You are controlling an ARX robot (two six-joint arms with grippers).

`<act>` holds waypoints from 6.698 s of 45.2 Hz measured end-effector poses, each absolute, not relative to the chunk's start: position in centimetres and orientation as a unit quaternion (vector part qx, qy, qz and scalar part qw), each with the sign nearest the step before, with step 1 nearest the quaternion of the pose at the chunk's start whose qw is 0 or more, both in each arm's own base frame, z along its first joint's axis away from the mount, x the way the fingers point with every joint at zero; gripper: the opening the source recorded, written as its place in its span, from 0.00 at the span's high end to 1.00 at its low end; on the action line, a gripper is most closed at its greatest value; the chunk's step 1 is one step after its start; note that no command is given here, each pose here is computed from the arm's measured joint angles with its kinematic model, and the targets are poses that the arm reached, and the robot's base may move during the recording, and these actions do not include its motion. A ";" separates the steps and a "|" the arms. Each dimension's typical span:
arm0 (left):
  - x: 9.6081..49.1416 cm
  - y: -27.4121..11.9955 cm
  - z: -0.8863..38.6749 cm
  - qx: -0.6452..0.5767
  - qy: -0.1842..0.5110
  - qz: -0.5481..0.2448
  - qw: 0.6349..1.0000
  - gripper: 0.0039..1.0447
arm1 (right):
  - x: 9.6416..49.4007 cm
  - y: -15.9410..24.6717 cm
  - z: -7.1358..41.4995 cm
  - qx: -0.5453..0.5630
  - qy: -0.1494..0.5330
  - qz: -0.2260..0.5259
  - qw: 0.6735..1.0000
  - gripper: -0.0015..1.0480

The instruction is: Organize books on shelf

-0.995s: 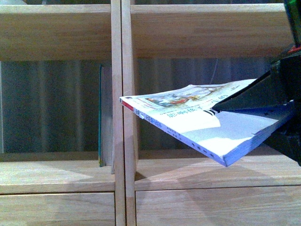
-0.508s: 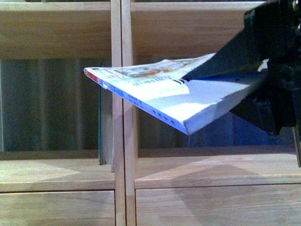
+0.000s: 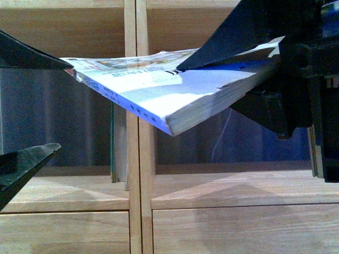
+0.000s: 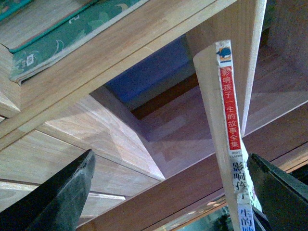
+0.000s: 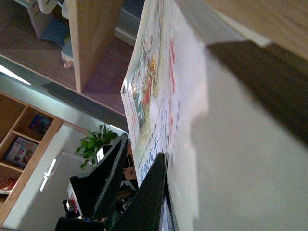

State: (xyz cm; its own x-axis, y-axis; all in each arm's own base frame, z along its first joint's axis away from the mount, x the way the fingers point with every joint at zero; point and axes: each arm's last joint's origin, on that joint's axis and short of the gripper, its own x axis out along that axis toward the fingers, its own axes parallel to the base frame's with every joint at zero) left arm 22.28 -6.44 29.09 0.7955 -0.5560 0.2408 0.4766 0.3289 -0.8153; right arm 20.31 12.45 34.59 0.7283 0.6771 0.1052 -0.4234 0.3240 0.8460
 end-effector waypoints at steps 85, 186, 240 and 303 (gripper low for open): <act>24.6 -3.7 31.2 -0.420 0.030 -0.204 0.884 0.94 | 22.0 7.7 33.2 0.435 0.080 0.288 0.849 0.22; 48.7 -7.6 32.9 0.192 -0.130 -0.105 0.967 0.94 | 12.6 0.0 17.6 0.004 0.004 0.001 1.000 0.97; 35.0 -5.6 32.7 0.122 -0.054 0.011 0.991 0.07 | 9.7 0.0 16.8 0.003 -0.004 0.002 1.000 0.97; 9.7 -1.4 19.0 0.004 -0.003 -0.005 1.000 0.90 | 9.7 0.0 16.8 0.002 -0.005 0.001 1.000 0.07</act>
